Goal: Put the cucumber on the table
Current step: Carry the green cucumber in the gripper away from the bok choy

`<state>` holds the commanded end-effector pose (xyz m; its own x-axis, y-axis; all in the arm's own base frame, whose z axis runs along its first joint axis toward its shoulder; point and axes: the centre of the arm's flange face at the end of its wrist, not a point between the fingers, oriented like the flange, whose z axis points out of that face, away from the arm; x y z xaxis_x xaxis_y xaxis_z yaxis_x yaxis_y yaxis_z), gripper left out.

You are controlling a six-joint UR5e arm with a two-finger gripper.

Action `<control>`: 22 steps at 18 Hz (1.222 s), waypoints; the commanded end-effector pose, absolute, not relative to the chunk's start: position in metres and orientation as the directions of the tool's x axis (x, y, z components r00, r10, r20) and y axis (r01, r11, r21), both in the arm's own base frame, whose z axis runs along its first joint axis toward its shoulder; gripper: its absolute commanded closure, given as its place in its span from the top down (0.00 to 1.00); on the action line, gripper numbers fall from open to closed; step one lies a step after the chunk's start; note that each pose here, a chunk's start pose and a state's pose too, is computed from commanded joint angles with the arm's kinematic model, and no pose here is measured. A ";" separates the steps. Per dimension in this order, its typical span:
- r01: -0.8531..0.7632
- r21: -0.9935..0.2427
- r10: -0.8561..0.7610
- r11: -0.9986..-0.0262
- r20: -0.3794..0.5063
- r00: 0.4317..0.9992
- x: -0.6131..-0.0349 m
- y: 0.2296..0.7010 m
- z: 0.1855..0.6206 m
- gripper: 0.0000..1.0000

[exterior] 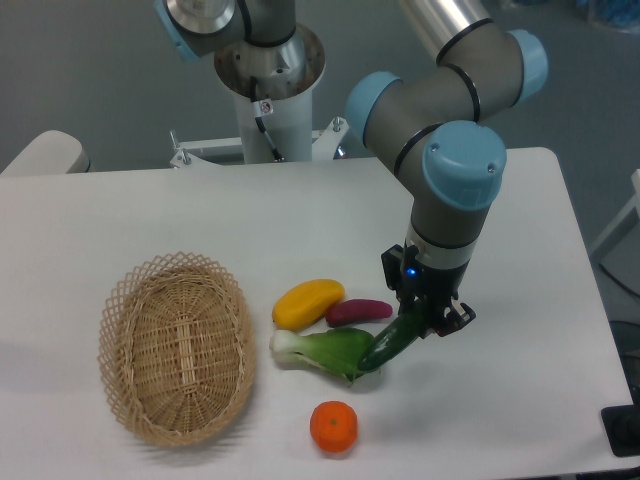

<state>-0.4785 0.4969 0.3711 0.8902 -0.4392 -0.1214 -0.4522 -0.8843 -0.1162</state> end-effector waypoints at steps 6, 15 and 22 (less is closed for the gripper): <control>-0.447 -0.115 -0.433 -0.887 -0.128 0.892 -0.481 0.493 0.371 0.40; -0.559 -0.085 -0.550 -0.825 -0.111 0.828 -0.510 0.438 0.355 0.40; -0.670 -0.072 -0.664 -0.739 -0.089 0.742 -0.529 0.405 0.317 0.40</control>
<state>-0.5286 0.4047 0.3173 0.7424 -0.6640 -0.0890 -0.6697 -0.7391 -0.0722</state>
